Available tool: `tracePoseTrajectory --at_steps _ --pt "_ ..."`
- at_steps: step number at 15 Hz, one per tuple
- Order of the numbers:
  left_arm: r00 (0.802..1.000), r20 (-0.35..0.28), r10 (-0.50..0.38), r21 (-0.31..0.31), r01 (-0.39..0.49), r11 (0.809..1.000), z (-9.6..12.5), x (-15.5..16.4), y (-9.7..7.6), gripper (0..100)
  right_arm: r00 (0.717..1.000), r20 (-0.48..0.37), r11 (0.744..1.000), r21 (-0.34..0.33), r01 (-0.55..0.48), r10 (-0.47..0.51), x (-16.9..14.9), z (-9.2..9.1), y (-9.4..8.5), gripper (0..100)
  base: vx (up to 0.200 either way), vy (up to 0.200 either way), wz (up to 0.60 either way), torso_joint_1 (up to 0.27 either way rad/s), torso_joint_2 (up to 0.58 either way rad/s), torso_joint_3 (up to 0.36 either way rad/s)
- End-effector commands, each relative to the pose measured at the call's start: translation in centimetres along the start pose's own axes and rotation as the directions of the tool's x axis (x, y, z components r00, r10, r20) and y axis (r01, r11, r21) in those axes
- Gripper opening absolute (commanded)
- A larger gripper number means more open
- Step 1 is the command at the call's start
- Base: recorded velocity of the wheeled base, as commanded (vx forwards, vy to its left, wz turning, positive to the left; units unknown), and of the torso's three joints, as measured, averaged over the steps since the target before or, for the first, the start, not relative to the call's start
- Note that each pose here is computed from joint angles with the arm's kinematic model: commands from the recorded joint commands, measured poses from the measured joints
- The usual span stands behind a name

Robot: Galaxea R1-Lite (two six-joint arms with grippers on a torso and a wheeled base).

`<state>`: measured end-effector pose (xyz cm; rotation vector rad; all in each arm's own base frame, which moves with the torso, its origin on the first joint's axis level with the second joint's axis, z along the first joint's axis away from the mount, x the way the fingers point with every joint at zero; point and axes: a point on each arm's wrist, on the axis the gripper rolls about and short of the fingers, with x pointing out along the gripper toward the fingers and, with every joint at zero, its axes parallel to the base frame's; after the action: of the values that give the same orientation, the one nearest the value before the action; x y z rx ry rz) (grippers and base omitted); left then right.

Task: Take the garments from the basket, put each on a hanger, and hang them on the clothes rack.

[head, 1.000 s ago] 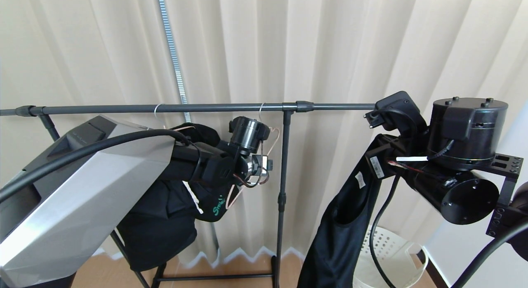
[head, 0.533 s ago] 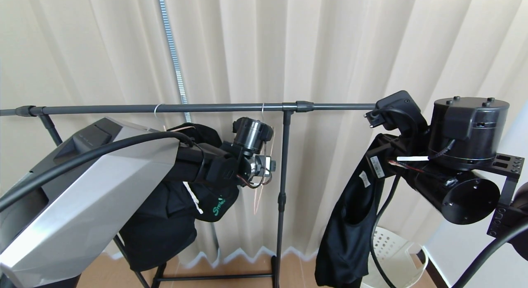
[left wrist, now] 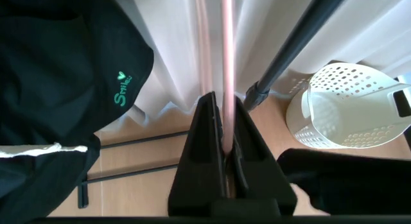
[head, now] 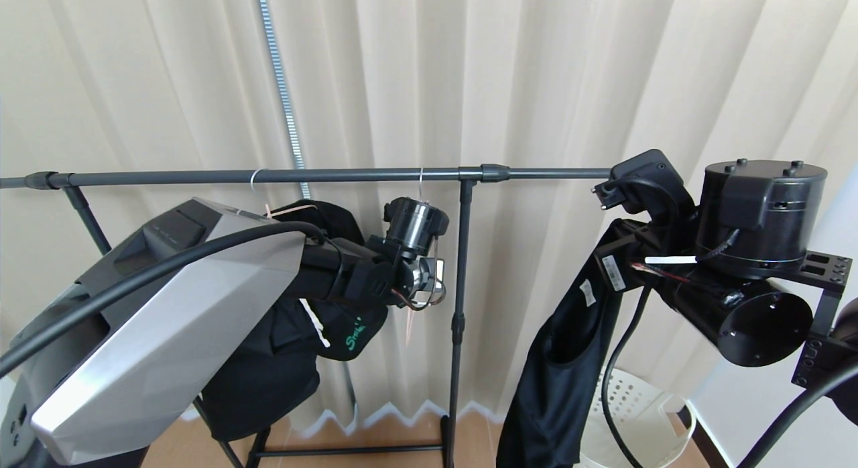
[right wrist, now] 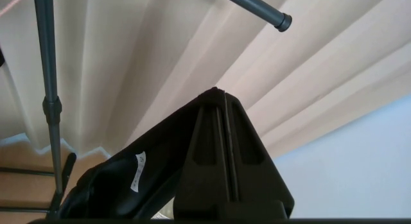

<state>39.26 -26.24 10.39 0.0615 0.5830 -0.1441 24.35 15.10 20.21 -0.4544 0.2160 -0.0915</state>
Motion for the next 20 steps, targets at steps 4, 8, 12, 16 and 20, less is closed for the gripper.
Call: tracePoseTrajectory --at_steps 4,8,12,16,20 --pt "1.0 0.027 0.002 -0.015 -0.001 1.0 1.0 -0.8 0.4 0 1.0 -0.002 1.0 -0.002 -0.002 0.002 0.1 -0.1 0.1 0 0.0 0.0 0.0 0.0 0.0 0.0" --pt "0.999 0.049 -0.024 -0.006 0.024 1.0 2.2 -4.1 1.3 0 1.0 -0.002 1.0 -0.003 -0.002 0.002 0.1 0.0 0.1 0 0.0 0.0 0.0 0.0 0.0 0.0" --pt "0.996 0.064 -0.066 -0.003 0.066 0.998 2.2 -7.2 2.4 0 1.0 -0.001 1.0 -0.004 -0.003 0.003 0.1 0.0 0.1 0 0.0 0.0 0.0 0.0 0.0 0.0" --pt "0.988 0.107 -0.111 0.066 0.105 0.992 -0.3 -10.6 4.0 0 1.0 -0.001 1.0 -0.003 -0.003 0.003 0.1 0.0 0.1 0 0.0 0.0 0.0 0.0 0.0 0.0" --pt "0.981 0.069 -0.182 0.125 0.172 0.977 -3.3 -15.2 5.9 0 1.0 -0.007 1.0 -0.009 -0.008 0.008 0.1 -0.2 0.3 0 0.0 0.0 0.0 0.0 0.0 0.0"
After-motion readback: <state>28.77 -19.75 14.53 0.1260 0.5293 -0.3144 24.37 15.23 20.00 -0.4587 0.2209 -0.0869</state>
